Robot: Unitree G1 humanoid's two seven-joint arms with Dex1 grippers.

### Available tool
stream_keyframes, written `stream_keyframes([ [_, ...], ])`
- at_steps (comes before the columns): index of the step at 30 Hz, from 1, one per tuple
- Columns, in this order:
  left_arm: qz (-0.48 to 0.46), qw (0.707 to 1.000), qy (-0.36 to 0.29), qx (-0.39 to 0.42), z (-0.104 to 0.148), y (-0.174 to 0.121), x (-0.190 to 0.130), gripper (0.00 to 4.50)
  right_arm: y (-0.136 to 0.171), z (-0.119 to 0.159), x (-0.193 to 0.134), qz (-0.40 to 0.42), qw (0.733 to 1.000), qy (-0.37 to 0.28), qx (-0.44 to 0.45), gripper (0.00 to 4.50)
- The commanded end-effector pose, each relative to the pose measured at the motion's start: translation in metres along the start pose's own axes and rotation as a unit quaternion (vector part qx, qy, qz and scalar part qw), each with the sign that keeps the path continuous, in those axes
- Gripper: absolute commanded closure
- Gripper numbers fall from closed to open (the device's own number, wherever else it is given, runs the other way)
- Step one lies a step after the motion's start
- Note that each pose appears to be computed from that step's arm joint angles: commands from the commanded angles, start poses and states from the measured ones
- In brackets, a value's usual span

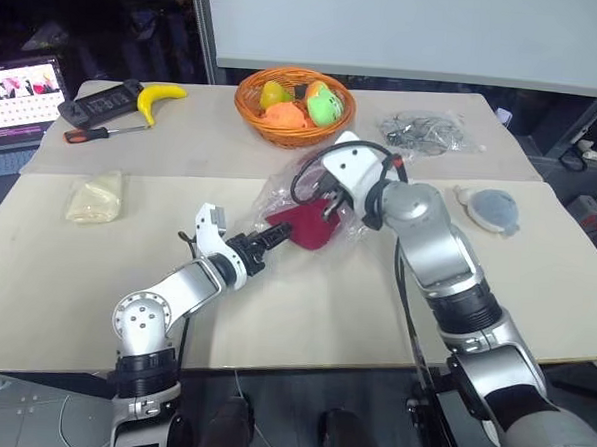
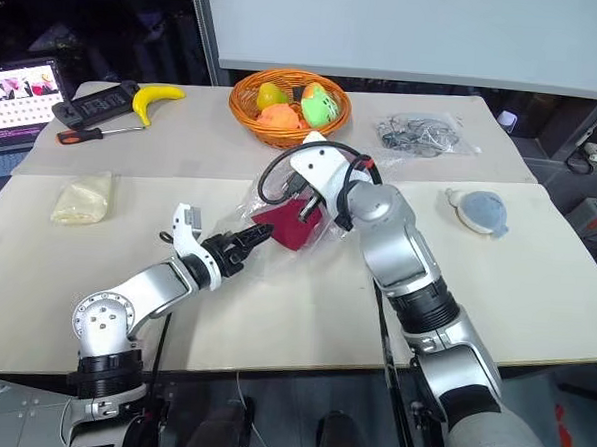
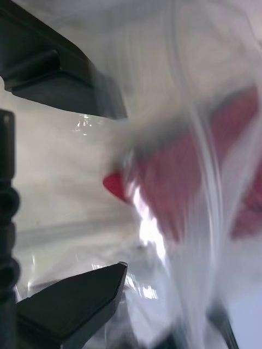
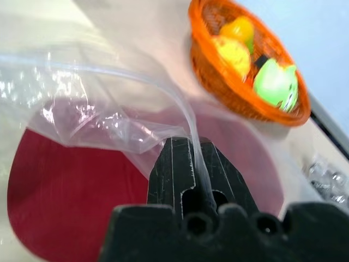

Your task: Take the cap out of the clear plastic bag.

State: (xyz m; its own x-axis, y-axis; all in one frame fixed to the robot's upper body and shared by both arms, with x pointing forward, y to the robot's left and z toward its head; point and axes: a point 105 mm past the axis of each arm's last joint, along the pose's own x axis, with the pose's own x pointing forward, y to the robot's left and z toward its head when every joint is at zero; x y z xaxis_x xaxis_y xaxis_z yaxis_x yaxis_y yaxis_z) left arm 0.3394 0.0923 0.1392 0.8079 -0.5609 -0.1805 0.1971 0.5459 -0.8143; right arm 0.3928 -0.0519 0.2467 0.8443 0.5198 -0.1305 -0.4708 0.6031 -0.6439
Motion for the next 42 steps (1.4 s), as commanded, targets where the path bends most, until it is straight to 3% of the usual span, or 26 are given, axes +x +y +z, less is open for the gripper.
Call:
stream_keyframes([
  [1, -0.025, 1.0, 0.003, -0.017, 0.0, -0.013, 0.015, 0.0, -0.011, 0.037, -0.009, -0.014, 0.998, -0.066, -0.009, 4.48],
  [5, -0.026, 0.998, -0.021, -0.062, 0.007, -0.012, 0.046, 0.0, -0.001, 0.05, -0.014, 0.01, 0.996, -0.094, -0.009, 4.48],
  [13, -0.028, 0.99, -0.042, -0.135, 0.018, -0.016, 0.077, 0.0, 0.007, 0.043, -0.013, 0.023, 0.996, -0.082, -0.015, 4.48],
  [14, -0.028, 0.989, -0.043, -0.138, 0.018, -0.016, 0.077, 0.52, 0.006, 0.042, -0.012, 0.023, 0.996, -0.08, -0.016, 4.5],
  [24, -0.034, 0.989, -0.036, -0.142, 0.016, -0.017, 0.068, 3.93, 0.015, 0.029, -0.01, 0.031, 0.997, -0.061, -0.032, 4.5],
  [29, -0.07, 0.982, -0.027, -0.175, 0.018, -0.031, 0.058, 3.93, 0.026, 0.017, -0.01, 0.048, 0.997, -0.047, -0.042, 4.5],
  [34, -0.12, 0.975, -0.015, -0.189, 0.022, -0.049, 0.028, 3.93, 0.037, 0.01, -0.013, 0.065, 0.996, -0.04, -0.053, 4.5],
  [42, -0.111, 0.983, 0.031, -0.141, 0.011, -0.036, -0.032, 3.93, 0.036, 0.009, -0.012, 0.061, 0.996, -0.039, -0.058, 4.5],
])
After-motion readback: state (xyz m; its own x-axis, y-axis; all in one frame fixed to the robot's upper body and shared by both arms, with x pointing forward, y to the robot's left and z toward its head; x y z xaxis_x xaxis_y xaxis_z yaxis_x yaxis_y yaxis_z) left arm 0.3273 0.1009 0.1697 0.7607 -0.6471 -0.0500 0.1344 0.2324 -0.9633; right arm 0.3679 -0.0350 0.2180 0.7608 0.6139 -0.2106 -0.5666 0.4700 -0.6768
